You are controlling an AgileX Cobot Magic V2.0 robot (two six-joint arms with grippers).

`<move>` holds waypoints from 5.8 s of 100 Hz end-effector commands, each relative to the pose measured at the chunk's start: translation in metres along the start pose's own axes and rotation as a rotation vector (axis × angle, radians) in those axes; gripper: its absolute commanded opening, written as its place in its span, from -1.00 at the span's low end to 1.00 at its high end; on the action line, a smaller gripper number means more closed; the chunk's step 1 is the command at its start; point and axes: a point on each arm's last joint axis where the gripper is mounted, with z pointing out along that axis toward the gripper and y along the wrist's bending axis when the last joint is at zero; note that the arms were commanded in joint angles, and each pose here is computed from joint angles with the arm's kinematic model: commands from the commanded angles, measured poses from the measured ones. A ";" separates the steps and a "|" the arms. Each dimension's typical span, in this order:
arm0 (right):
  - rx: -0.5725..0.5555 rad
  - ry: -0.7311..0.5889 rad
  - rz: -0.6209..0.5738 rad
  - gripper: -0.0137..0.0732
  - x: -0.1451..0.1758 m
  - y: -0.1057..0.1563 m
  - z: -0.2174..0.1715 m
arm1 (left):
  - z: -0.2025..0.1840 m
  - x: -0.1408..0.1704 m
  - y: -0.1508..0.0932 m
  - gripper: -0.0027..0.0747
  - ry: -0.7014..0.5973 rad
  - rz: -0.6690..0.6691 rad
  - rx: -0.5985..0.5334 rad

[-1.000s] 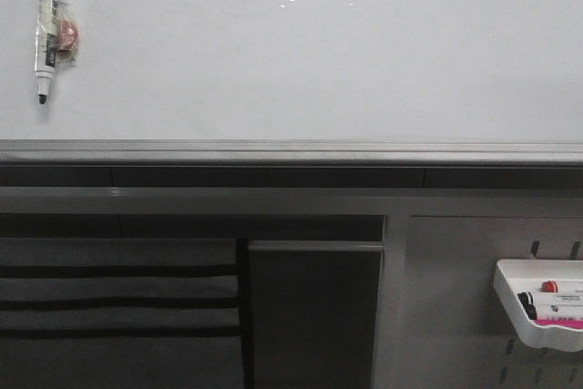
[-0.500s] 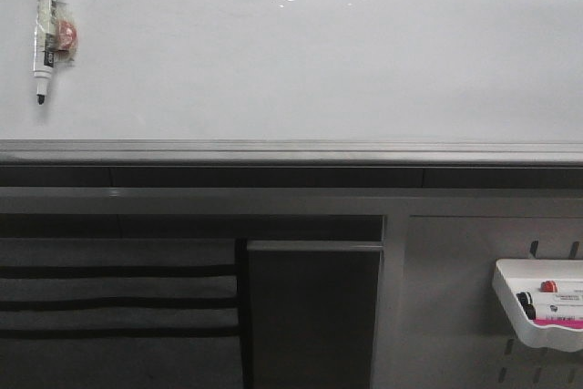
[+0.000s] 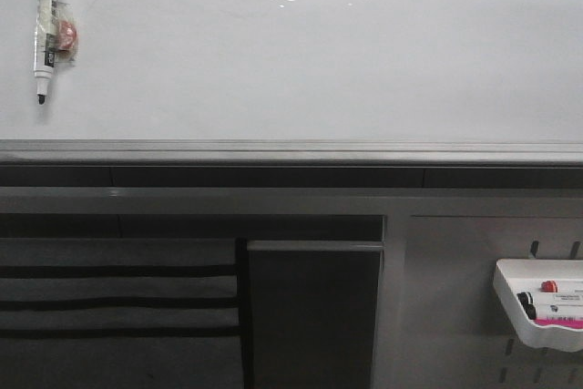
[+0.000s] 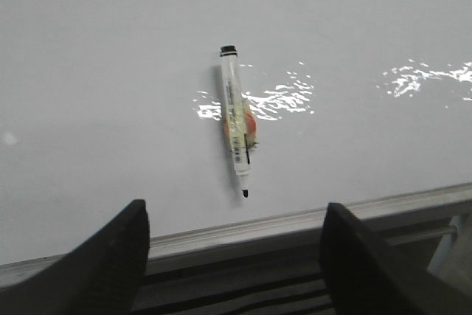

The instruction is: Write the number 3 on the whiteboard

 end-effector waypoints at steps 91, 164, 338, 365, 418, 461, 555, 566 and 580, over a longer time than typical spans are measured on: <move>-0.012 -0.047 0.027 0.28 -0.012 0.001 -0.002 | 0.202 -0.003 -0.004 0.34 0.168 0.004 -0.001; -0.012 -0.042 0.027 0.28 -0.012 0.001 -0.002 | 0.219 0.001 0.002 -0.81 0.200 -0.034 -0.024; -1.129 0.114 -0.893 0.23 -0.068 0.185 0.063 | 0.072 -0.054 -0.146 -0.98 0.497 0.828 0.893; -1.151 0.111 -0.853 -0.09 -0.070 0.187 0.061 | 0.072 -0.054 -0.146 -0.98 0.497 0.828 0.893; -1.154 0.129 -0.883 -0.09 -0.067 0.186 0.061 | 0.072 -0.054 -0.146 -0.98 0.497 0.828 0.893; -1.157 0.132 -0.884 -0.64 -0.067 0.186 0.061 | 0.072 -0.054 -0.146 -0.98 0.497 0.828 0.893; -0.877 0.223 -0.710 -0.64 -0.086 0.133 0.048 | 0.030 -0.075 -0.079 0.13 0.303 0.568 0.657; -0.745 0.266 -0.603 -0.64 -0.080 0.106 0.050 | 0.025 -0.060 -0.061 0.13 0.270 0.470 0.543; -0.571 0.318 -0.385 -0.64 -0.062 0.074 0.056 | 0.021 -0.043 -0.041 0.12 0.230 0.306 0.388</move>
